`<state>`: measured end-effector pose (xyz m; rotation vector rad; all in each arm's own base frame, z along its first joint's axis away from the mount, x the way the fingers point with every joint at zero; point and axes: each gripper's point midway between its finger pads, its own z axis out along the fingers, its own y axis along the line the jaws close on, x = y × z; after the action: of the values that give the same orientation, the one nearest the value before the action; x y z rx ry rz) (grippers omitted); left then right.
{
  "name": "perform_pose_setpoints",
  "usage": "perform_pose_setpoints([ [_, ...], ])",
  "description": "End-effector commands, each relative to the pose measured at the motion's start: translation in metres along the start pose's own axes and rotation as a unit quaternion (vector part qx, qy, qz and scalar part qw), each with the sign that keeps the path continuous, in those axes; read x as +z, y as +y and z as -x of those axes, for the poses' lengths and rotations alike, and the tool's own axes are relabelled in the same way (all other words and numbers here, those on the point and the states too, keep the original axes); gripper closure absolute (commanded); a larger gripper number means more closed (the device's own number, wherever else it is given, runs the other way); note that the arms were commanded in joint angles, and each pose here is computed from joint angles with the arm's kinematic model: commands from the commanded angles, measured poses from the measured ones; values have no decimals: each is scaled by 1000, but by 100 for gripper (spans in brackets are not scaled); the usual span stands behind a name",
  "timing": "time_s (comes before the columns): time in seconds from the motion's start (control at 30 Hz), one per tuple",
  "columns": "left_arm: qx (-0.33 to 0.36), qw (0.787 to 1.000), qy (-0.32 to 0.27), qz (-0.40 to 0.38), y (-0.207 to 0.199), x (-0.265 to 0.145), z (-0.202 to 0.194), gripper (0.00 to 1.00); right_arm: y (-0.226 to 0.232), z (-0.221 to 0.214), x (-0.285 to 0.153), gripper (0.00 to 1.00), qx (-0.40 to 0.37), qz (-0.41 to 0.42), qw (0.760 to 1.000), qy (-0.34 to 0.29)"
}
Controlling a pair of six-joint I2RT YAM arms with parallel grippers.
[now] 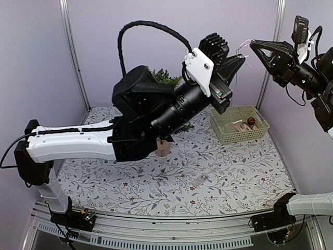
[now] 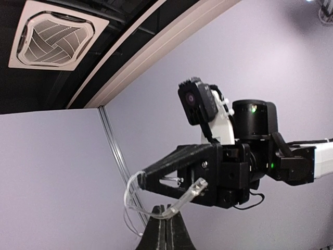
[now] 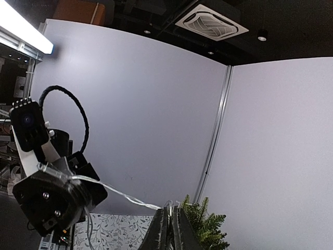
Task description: Decorate the small christmas tree
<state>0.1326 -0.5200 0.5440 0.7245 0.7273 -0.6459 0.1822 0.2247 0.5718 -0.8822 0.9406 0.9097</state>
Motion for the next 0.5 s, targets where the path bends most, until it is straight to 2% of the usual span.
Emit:
perform_pose_setpoints([
  [0.0,3,1000,-17,-13,11,-11,48,100,8,2,-1,88,4,14,1000,-14],
  [0.1,11,1000,-8,-19,11,-16,60,100,8,-1,0,78,8,18,1000,-16],
  [0.47,10,1000,26,6,42,-47,85,100,2,-27,-1,27,27,-5,1000,-2],
])
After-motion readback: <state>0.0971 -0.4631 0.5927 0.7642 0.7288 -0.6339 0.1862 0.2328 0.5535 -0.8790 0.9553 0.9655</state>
